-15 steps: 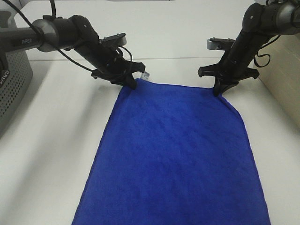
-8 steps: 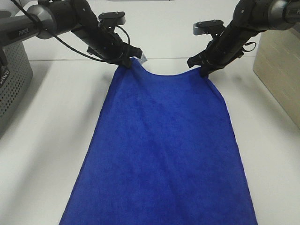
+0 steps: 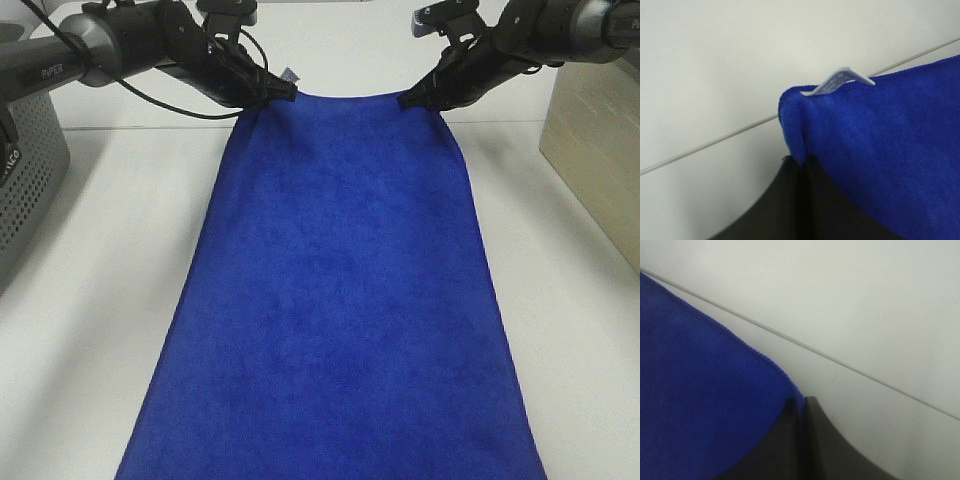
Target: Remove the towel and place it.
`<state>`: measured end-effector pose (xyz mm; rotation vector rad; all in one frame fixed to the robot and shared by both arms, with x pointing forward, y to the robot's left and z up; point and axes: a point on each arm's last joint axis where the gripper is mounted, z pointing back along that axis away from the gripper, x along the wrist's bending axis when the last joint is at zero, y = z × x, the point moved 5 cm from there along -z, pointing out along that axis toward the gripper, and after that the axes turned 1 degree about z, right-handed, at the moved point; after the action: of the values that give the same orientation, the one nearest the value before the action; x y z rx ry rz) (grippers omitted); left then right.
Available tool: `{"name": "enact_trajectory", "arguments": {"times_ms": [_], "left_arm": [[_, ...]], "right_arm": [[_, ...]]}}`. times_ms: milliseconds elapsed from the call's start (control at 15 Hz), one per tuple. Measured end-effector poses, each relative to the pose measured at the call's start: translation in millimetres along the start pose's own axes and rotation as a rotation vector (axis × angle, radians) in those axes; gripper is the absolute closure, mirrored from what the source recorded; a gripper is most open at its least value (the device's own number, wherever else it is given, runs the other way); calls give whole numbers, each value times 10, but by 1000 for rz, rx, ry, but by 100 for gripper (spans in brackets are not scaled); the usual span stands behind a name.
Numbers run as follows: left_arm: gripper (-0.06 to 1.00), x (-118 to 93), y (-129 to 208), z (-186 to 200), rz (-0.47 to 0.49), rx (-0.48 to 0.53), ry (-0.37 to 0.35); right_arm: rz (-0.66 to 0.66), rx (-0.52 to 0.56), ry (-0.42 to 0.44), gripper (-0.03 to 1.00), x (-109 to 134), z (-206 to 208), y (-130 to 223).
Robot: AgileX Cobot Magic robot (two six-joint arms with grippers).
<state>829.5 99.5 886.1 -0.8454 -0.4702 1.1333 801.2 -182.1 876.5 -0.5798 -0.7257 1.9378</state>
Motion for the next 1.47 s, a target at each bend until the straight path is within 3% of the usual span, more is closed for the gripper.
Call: {"name": "enact_trajectory", "arguments": {"times_ms": [533, 933, 1467], "left_arm": [[94, 122, 137, -289, -20, -127, -60], [94, 189, 302, -473, -47, -179, -92], [93, 222, 355, -545, -69, -223, -111]], "right_arm": [[33, -81, 65, 97, -82, -451, 141], [9, -94, 64, 97, -88, -741, 241], [-8, -134, 94, 97, -125, -807, 251]]}}
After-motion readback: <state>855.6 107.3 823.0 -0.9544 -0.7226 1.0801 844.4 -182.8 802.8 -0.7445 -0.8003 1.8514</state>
